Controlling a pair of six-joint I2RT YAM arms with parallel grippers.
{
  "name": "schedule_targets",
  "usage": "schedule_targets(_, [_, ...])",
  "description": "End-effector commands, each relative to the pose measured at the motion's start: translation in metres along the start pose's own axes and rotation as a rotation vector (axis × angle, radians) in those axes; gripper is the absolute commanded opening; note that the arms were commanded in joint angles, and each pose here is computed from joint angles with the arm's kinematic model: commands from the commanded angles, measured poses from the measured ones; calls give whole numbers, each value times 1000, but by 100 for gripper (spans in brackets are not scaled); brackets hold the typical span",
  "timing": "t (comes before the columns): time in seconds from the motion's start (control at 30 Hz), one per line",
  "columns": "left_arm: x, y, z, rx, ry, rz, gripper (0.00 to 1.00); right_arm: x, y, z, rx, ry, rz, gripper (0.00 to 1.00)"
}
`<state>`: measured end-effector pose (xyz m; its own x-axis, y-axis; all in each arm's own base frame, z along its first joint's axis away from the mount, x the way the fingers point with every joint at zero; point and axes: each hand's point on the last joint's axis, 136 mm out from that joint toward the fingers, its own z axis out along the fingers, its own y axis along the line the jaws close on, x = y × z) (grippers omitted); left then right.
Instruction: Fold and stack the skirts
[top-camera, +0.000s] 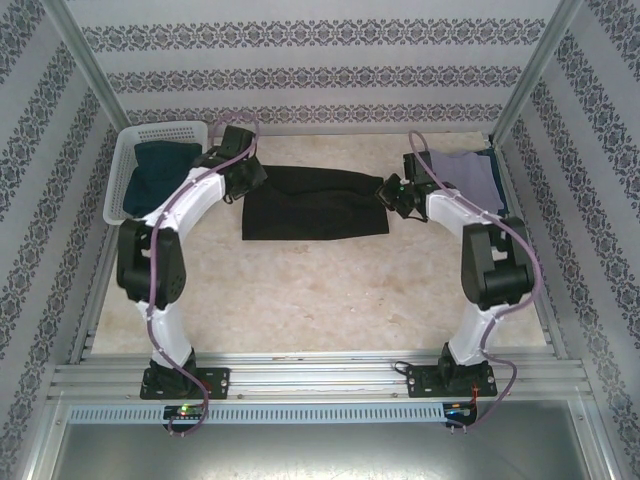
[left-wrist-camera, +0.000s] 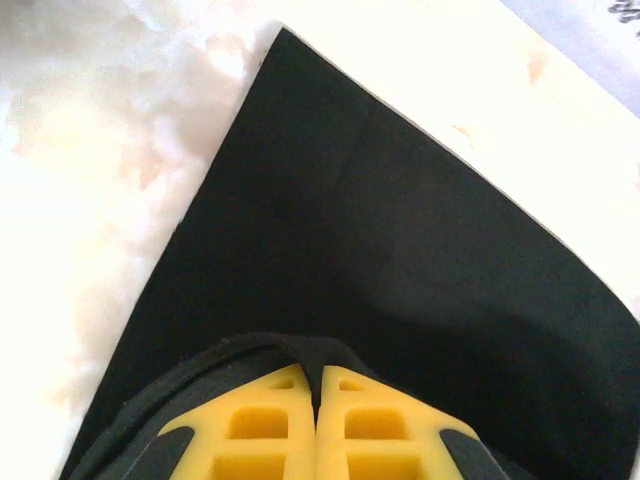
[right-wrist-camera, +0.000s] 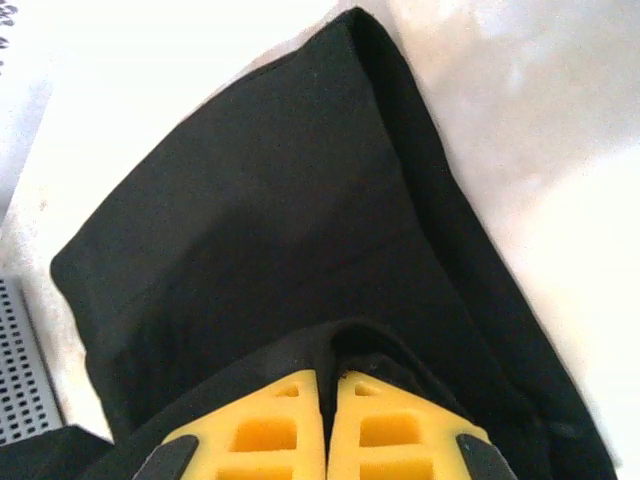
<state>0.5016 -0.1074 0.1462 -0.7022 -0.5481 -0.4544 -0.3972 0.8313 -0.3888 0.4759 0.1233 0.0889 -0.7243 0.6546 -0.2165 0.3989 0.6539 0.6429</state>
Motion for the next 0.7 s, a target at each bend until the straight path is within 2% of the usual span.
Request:
schedule_targets(0.0, [-15, 9, 27, -47, -21, 30, 0, -11, -2, 28, -12, 24, -4, 0])
schedule_targets(0.17, [12, 37, 70, -121, 63, 6, 0, -3, -21, 51, 18, 67, 24, 0])
schedule_targets(0.33, [54, 73, 76, -177, 133, -16, 0, 16, -39, 37, 35, 77, 28, 0])
schedule_targets(0.5, [99, 111, 41, -196, 168, -75, 0, 51, -68, 6, 69, 110, 27, 0])
schedule_targets(0.67, [142, 143, -17, -182, 189, -171, 0, 83, -90, -40, 101, 114, 28, 0])
